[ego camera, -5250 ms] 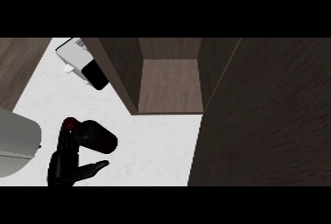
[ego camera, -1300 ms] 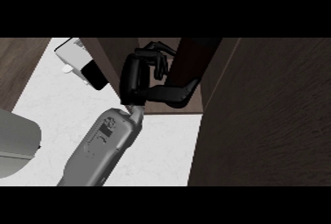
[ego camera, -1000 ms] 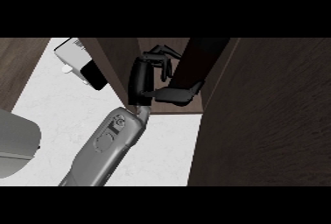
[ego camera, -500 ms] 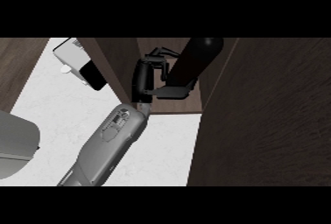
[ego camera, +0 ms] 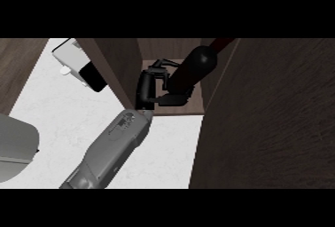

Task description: Pick up the wine, place it into the cabinet and close the cabinet

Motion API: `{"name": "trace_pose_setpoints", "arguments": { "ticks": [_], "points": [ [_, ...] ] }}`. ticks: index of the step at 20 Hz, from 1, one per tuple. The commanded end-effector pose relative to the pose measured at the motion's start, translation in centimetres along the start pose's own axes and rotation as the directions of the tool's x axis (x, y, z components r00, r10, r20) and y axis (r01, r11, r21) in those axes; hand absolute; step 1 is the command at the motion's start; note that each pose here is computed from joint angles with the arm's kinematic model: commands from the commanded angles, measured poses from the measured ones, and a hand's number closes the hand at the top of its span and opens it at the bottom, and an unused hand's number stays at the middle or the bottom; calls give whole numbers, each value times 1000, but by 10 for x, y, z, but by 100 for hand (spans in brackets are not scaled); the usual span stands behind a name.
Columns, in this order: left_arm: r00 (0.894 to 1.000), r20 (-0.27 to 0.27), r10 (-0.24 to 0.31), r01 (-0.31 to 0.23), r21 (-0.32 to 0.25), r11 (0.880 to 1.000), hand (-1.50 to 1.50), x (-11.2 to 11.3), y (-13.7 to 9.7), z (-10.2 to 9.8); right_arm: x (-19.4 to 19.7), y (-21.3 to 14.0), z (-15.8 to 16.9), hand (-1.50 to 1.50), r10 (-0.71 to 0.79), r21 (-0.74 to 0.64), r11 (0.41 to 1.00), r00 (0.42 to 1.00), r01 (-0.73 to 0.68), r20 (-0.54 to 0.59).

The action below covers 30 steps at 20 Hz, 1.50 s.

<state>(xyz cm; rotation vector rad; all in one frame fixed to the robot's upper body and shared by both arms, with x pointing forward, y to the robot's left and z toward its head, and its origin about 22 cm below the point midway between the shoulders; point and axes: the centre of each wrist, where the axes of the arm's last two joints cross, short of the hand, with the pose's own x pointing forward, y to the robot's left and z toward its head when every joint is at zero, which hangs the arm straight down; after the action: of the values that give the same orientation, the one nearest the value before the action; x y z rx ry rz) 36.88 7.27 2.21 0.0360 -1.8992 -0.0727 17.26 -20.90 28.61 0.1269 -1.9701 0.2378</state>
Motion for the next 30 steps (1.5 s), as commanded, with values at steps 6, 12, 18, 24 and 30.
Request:
{"name": "trace_pose_setpoints", "arguments": {
  "ticks": [6, 12, 18, 24, 30],
  "points": [
    [993, -9, -117, 117, 6, 993, 150, -30, 10, 5, 4, 4, 23, -150, -34, 41, 999, 999, 34, 16],
    [997, -12, -77, 78, 79, 994, 150, -32, 13, -7, 0, 7, 31, -150, -47, 64, 997, 998, 44, 39],
    [999, -10, 33, -31, 149, 988, 150, -35, 25, -16, 0, 4, 23, -150, -32, 51, 998, 999, 30, 29],
    [999, -53, 9, -2, 133, 991, 150, -33, 34, -35, 10, -2, 13, -150, -35, 65, 997, 999, 33, 28],
    [999, -44, -7, 14, 167, 986, 150, -33, 33, -38, 2, 1, 16, -150, -55, 64, 997, 998, 52, 36]
  ]
}}
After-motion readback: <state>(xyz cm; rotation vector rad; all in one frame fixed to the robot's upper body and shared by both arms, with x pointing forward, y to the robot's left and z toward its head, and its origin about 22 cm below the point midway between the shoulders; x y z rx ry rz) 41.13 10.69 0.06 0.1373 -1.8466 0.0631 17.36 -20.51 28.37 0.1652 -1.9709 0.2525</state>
